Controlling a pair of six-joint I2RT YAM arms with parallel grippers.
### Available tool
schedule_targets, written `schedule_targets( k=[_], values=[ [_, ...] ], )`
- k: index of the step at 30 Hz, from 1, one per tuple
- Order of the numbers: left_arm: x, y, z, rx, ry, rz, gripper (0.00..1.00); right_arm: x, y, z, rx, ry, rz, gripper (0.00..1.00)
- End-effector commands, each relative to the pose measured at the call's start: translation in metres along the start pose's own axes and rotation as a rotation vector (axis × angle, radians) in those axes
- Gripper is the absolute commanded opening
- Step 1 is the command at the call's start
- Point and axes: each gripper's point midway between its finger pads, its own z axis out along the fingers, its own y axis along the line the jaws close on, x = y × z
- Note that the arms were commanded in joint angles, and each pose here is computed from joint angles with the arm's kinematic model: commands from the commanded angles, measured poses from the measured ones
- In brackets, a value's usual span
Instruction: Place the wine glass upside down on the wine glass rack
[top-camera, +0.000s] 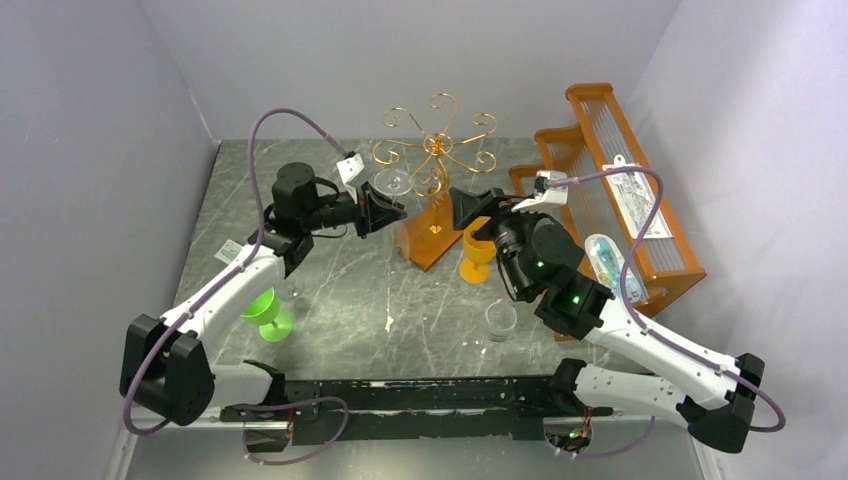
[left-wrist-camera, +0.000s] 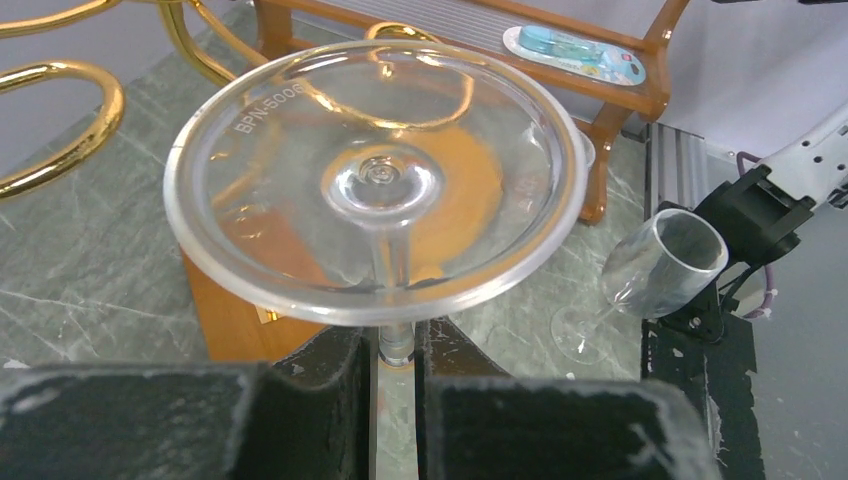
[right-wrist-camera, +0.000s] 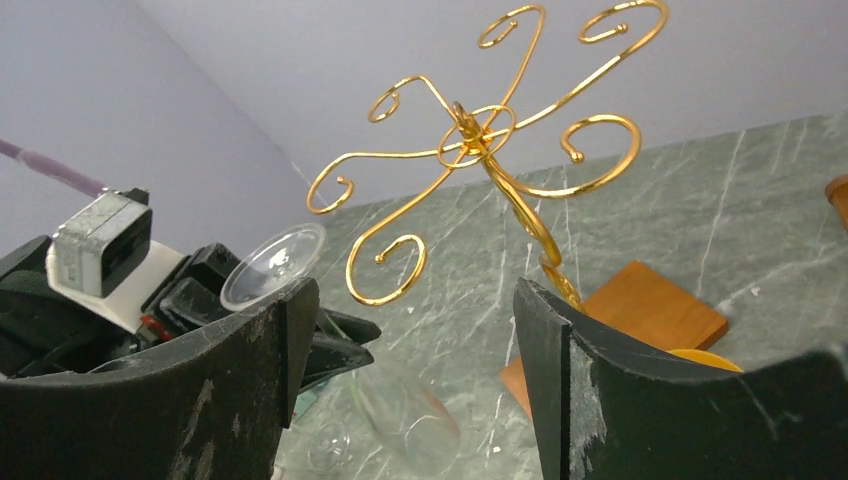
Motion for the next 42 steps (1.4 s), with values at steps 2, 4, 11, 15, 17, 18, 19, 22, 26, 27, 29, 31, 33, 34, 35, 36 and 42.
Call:
schedule_targets(
  k=[2,4,11,15,17,18,19,22,26,27,29,31,33,34,35,36,42],
  values=[
    [-0.033,0.01,0.013,0.017,-0.068,0.196,0.05,-0.003,-0.001,-0.007,-0.039,-0.004,0.094,0.75],
    [-0.038,0.014,0.017,0.018,-0.073,0.21,0.05,-0.005,0.001,-0.007,-0.051,-0.014,0.103,0.76],
    [-0.048,0.032,0.028,-0.014,-0.047,0.213,0.05,-0.007,0.008,-0.006,-0.081,-0.025,0.113,0.76],
    [-0.045,0.039,0.03,-0.061,-0.052,0.164,0.05,-0.006,0.01,-0.009,-0.118,-0.037,0.132,0.76],
    [-0.043,0.037,0.027,-0.073,-0.063,0.103,0.05,-0.004,0.011,-0.011,-0.123,-0.027,0.139,0.76],
    [-0.042,0.033,0.026,-0.067,-0.075,0.082,0.05,-0.004,0.011,-0.012,-0.122,-0.016,0.143,0.75],
    [-0.046,0.03,0.025,-0.06,-0.1,0.082,0.05,-0.004,0.012,-0.013,-0.125,-0.008,0.147,0.75],
    [-0.044,0.03,0.026,-0.057,-0.129,0.056,0.05,-0.003,0.014,-0.017,-0.15,0.006,0.146,0.75],
    [-0.032,0.045,0.034,-0.091,-0.073,0.012,0.05,0.002,0.015,-0.02,-0.162,0.03,0.15,0.75],
    [-0.029,0.047,0.036,-0.095,-0.066,0.004,0.05,0.003,0.015,-0.021,-0.165,0.037,0.151,0.75],
    [-0.029,0.052,0.037,-0.125,-0.082,-0.012,0.05,0.006,0.015,-0.022,-0.171,0.046,0.152,0.75],
    [-0.03,0.056,0.042,-0.152,-0.098,-0.028,0.05,0.008,0.018,-0.023,-0.189,0.05,0.155,0.75],
    [-0.026,0.059,0.049,-0.177,-0.075,-0.037,0.05,0.009,0.018,-0.023,-0.196,0.045,0.144,0.75],
    [-0.026,0.06,0.054,-0.186,-0.074,-0.031,0.05,0.009,0.018,-0.022,-0.194,0.046,0.137,0.75],
    [-0.024,0.06,0.058,-0.192,-0.068,-0.033,0.05,0.01,0.018,-0.02,-0.191,0.049,0.126,0.75],
    [-0.022,0.064,0.06,-0.209,-0.063,-0.038,0.05,0.01,0.019,-0.019,-0.188,0.053,0.117,0.75],
    [-0.024,0.087,0.053,-0.365,-0.099,-0.081,0.05,0.014,0.017,-0.017,-0.18,0.053,0.103,0.75]
  ],
)
